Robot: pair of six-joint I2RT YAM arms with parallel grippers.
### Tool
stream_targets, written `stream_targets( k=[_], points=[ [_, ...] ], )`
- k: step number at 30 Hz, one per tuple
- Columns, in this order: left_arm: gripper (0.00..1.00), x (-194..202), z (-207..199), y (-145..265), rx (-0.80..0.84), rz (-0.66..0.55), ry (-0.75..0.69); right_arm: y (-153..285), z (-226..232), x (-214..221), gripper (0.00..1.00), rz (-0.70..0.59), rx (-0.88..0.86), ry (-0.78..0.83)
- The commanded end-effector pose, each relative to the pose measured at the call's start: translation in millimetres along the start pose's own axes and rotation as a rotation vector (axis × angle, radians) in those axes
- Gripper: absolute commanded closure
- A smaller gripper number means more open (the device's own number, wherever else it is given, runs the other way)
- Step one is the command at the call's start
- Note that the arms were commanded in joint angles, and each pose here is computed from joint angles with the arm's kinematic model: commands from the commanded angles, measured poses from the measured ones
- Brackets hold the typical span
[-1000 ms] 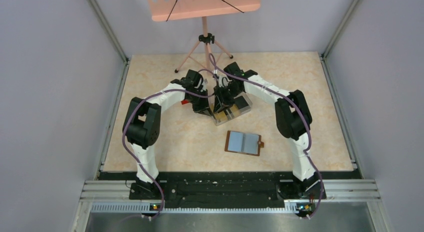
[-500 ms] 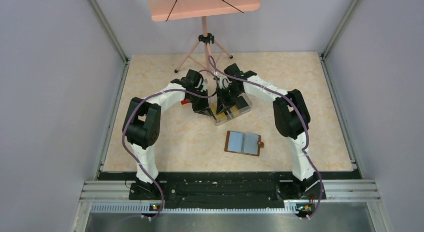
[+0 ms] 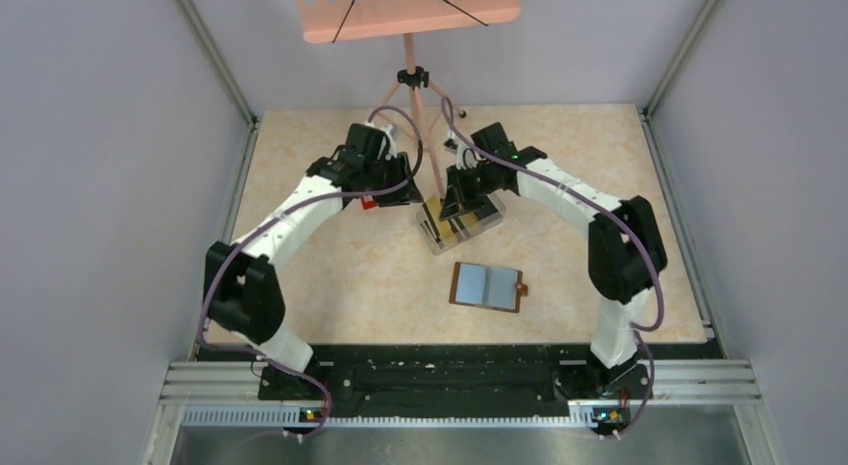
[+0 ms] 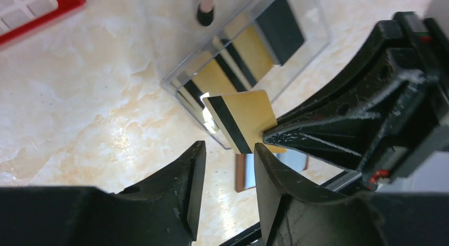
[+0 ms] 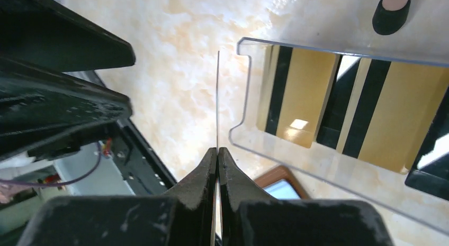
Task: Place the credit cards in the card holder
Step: Pick up the credit card from the storage box, then insert the credit card into the card holder.
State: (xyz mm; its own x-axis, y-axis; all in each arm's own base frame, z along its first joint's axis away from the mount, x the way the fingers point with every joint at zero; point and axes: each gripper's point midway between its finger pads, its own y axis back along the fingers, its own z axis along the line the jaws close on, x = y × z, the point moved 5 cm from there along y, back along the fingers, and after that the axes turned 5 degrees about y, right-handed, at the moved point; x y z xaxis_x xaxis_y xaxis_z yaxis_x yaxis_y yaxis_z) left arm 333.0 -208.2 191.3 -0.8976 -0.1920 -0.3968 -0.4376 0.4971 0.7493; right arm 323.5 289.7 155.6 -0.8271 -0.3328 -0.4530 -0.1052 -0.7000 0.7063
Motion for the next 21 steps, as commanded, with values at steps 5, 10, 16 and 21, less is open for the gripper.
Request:
stream_targets(
  k=[5,10,16,21],
  points=[
    [0.51,0,-42,48,0.331,-0.193,0.026,66,22,-20,1.0,-0.286,-0.237,-0.081],
    [0.5,7,-61,54,0.573,-0.22,0.055,92,26,-10,1.0,-0.362,-0.366,-0.112],
    [0.51,18,-71,50,0.737,-0.147,0.065,111,41,2,1.0,-0.402,-0.481,-0.106],
    [0.55,25,-78,45,0.794,-0.091,0.062,117,51,7,1.0,-0.414,-0.557,-0.123]
  ],
)
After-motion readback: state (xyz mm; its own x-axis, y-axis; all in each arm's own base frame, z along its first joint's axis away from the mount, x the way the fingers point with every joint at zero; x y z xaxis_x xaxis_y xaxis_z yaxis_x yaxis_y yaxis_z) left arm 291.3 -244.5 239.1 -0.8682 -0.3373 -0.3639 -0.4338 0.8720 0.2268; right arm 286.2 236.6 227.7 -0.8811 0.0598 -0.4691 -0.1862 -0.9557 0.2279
